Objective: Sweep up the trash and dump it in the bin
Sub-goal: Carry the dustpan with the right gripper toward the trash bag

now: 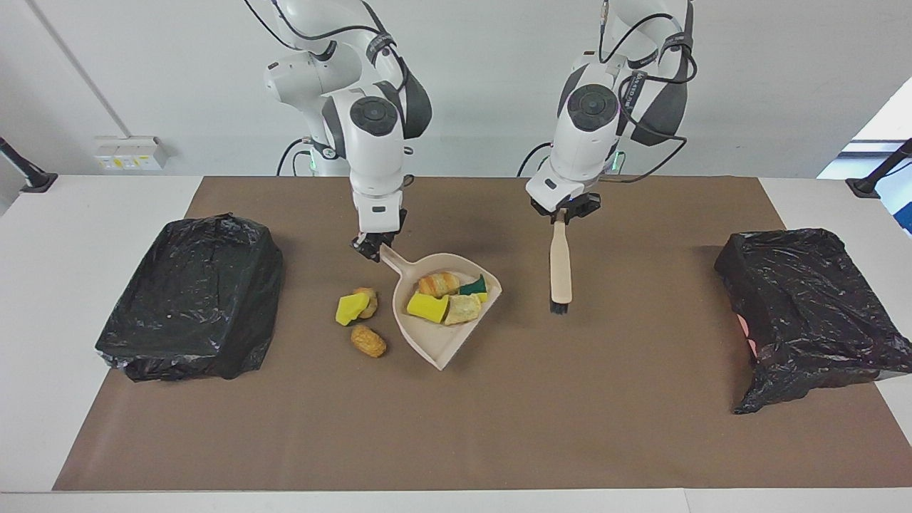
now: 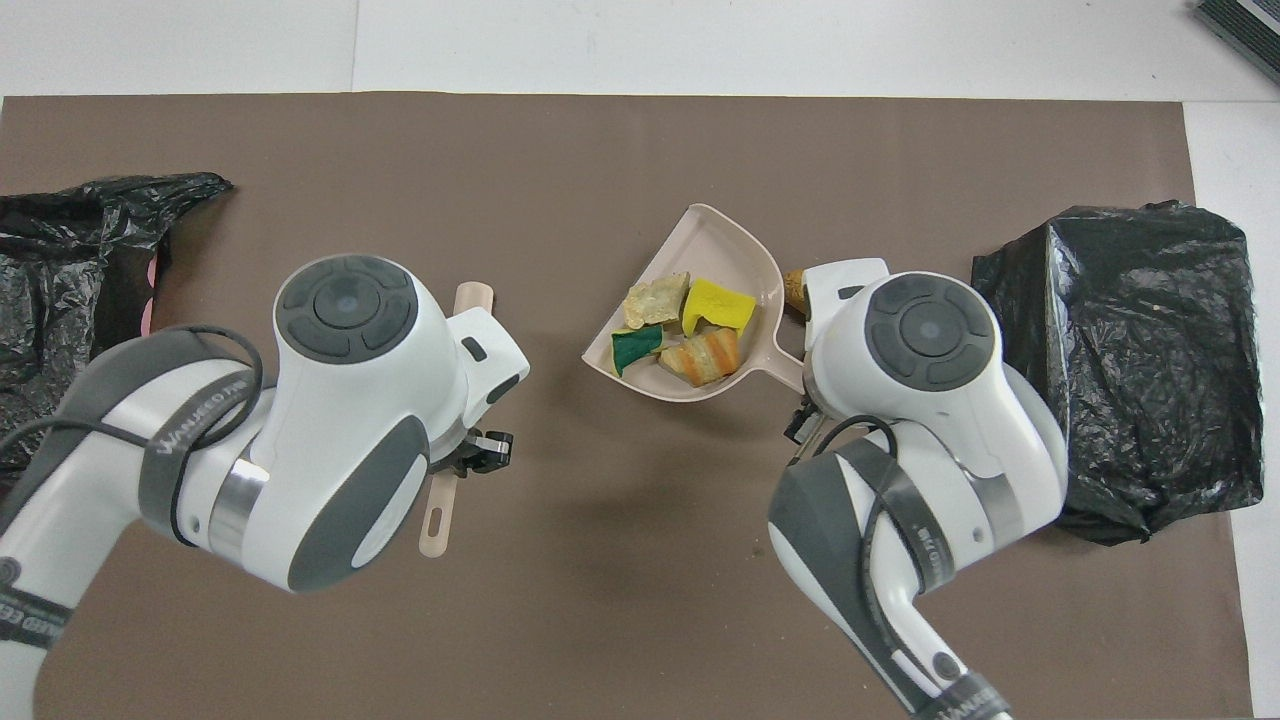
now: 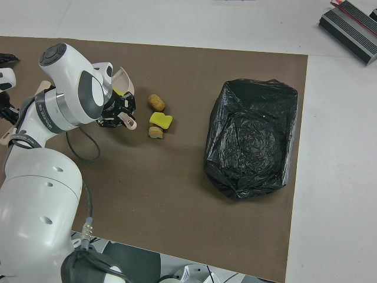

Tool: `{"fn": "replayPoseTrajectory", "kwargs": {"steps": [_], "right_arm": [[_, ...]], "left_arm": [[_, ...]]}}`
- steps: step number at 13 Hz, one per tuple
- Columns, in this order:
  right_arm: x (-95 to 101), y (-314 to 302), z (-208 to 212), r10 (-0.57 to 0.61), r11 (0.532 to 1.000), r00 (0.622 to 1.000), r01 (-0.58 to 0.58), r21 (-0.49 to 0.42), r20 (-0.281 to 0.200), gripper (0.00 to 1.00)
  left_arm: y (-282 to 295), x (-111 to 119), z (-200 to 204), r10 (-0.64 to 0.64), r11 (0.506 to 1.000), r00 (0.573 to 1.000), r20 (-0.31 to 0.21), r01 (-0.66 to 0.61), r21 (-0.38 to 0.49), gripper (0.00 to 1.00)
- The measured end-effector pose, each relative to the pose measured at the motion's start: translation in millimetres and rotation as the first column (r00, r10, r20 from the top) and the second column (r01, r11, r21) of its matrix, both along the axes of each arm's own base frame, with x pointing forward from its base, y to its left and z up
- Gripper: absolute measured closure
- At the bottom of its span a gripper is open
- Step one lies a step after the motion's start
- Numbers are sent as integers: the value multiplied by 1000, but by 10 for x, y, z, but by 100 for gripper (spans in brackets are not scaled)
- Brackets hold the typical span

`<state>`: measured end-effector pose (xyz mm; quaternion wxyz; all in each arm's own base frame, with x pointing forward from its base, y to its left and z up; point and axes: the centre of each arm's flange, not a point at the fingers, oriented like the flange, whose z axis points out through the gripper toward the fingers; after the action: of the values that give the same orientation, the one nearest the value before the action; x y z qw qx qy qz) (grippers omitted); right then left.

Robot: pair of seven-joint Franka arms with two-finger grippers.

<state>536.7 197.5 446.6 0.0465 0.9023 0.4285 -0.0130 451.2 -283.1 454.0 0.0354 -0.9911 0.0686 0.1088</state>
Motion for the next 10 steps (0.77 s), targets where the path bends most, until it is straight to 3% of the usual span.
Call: {"fn": "replayPoseTrajectory", "kwargs": {"steps": [6, 10], "right_arm": [[304, -1199, 772, -94, 996, 993, 93, 19, 68, 68], [384, -2063, 917, -97, 995, 992, 97, 8, 85, 68]], "left_arm": [[-581, -1202, -410, 51, 998, 998, 29, -50, -44, 74], [-1002, -2000, -602, 108, 994, 992, 69, -105, -43, 74]]}}
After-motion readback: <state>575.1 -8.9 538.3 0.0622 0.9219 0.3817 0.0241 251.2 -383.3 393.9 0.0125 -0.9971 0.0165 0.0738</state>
